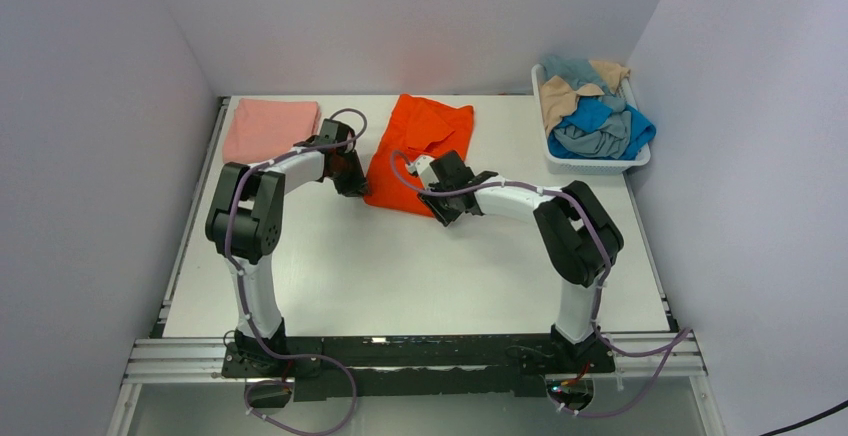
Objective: Fold and stack the t-shirts
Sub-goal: Grab one side of the 2/3 rectangular tshirt with both arms, then fold the long partially folded tshirt into a neat square
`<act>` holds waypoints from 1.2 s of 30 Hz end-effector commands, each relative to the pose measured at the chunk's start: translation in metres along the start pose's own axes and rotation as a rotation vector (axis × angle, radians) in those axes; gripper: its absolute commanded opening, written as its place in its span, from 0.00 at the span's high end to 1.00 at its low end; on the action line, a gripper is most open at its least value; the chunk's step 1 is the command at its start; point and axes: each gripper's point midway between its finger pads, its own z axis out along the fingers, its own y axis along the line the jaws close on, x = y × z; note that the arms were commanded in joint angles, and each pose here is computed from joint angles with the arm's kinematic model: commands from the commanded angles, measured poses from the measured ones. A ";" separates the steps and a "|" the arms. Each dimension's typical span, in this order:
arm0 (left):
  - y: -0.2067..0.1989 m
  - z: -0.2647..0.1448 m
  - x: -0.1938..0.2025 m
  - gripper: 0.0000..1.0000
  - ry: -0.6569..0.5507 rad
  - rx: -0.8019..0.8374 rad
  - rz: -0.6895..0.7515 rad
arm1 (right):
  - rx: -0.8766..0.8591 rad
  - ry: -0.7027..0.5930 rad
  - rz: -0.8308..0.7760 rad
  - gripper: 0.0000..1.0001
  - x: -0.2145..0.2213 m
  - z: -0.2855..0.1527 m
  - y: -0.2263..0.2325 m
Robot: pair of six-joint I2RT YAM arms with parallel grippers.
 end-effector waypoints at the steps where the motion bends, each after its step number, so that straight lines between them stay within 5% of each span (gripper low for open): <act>1: 0.015 0.004 0.022 1.00 0.062 -0.044 -0.008 | -0.033 0.071 0.021 0.83 0.016 0.002 0.007; 4: 0.014 -0.019 0.029 1.00 0.045 -0.038 -0.008 | -0.120 0.063 0.050 1.00 0.016 -0.016 0.028; 14: 0.020 -0.126 0.099 1.00 0.109 0.009 0.010 | -0.531 0.011 0.142 1.00 0.001 -0.127 0.122; 18: 0.016 -0.166 0.111 1.00 0.099 0.035 0.061 | -0.517 0.049 0.173 1.00 0.000 -0.154 0.119; 26: -0.025 -0.205 0.068 1.00 -0.070 0.144 0.112 | -0.591 -0.100 0.284 1.00 -0.042 -0.188 0.097; 36: -0.068 -0.177 -0.034 1.00 -0.241 0.153 0.113 | -0.355 -0.232 0.410 1.00 -0.082 -0.150 -0.008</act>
